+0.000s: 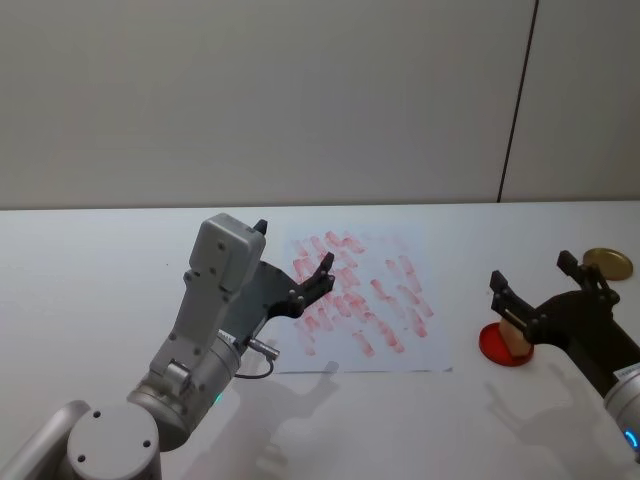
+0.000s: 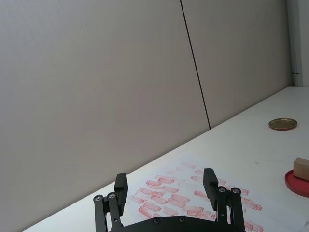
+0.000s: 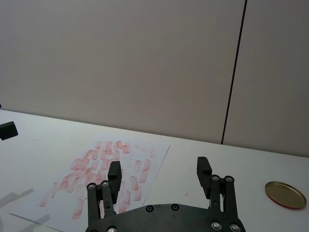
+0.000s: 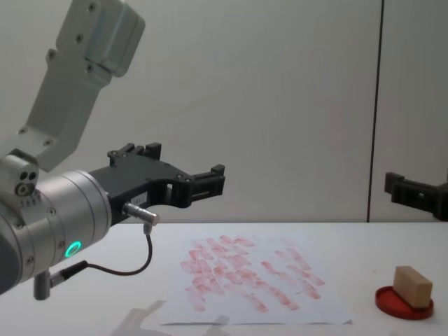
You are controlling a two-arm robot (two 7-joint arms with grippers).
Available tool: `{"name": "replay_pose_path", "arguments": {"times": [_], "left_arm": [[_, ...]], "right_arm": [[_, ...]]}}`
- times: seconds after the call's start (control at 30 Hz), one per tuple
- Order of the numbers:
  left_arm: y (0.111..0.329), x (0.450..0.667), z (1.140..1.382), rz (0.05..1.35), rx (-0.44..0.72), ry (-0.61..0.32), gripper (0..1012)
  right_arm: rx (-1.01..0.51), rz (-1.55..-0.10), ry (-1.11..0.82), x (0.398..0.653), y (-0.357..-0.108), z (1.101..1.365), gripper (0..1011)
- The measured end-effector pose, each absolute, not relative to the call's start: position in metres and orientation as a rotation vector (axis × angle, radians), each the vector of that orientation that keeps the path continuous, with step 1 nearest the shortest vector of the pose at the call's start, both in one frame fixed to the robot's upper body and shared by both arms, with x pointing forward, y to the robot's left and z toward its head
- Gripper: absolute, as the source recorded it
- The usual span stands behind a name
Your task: Use the one hand to pick up the stamp and affix it onto the A4 paper.
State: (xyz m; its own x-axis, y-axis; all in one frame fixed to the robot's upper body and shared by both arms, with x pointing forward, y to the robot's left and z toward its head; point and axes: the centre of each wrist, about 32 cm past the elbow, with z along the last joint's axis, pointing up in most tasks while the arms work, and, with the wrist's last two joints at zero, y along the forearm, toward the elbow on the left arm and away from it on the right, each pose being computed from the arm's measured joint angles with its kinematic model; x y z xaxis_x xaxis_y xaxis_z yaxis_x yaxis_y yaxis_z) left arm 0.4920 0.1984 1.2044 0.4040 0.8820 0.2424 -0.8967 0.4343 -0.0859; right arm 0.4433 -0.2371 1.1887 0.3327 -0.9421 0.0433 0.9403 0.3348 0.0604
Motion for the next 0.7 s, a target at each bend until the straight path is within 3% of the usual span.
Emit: {"name": "replay_pose_path", "arguments": {"times": [0.1,0.7], "left_arm": [[0.1984,0.4920,1.2044,1.124,0.061,-0.268,993],[0.1984,0.4920,1.2044,1.124,0.061,-0.268,993]], "right_arm": [[0.026,-1.229,-0.075,0.4433,-0.2371,1.1887,999],[0.026,-1.229,-0.075,0.4433,-0.2371,1.1887,1001]]}}
